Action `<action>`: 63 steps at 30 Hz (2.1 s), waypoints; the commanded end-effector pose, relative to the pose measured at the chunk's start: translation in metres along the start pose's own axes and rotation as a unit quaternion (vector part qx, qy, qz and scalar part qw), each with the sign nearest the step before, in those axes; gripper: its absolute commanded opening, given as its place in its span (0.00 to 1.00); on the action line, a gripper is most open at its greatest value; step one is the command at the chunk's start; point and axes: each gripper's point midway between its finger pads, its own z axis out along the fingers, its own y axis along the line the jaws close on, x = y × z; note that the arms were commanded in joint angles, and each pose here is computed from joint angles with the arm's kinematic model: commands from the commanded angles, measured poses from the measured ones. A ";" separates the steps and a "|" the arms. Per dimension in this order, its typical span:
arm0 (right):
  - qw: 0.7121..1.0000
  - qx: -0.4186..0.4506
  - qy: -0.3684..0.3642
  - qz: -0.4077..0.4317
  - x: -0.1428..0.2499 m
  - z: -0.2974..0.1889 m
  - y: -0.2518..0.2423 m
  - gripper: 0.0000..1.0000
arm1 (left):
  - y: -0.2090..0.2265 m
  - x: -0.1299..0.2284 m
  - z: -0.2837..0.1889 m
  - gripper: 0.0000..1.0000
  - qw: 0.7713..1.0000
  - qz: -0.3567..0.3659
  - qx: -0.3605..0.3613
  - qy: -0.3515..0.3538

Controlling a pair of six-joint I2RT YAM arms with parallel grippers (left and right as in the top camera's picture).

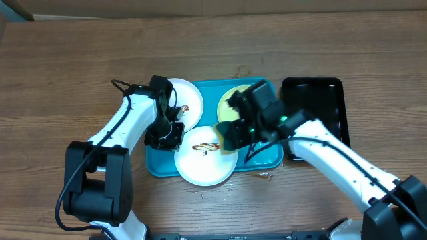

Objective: Clean dirty plates on tray and stack at the side
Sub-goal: 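Scrub the front white plate with the sponge while the left gripper holds it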

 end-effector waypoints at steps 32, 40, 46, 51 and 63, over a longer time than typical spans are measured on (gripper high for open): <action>0.999 0.027 -0.013 -0.019 -0.008 0.076 0.024 0.04 | -0.002 0.005 -0.008 0.40 0.999 0.000 -0.034 -0.001; 0.999 0.033 -0.017 -0.022 -0.010 0.076 0.022 0.04 | 0.007 0.001 -0.010 0.53 0.999 -0.034 -0.025 -0.006; 0.999 0.026 -0.023 -0.022 -0.010 0.078 0.031 0.04 | 0.008 0.000 -0.003 0.49 0.999 -0.033 -0.025 -0.010; 0.999 0.030 -0.025 -0.029 -0.008 0.080 0.035 0.04 | 0.010 0.003 0.007 0.45 0.999 -0.040 -0.024 -0.010; 0.999 0.038 -0.024 -0.008 -0.006 0.081 0.034 0.04 | -0.003 0.009 0.019 0.08 0.999 -0.040 0.021 -0.003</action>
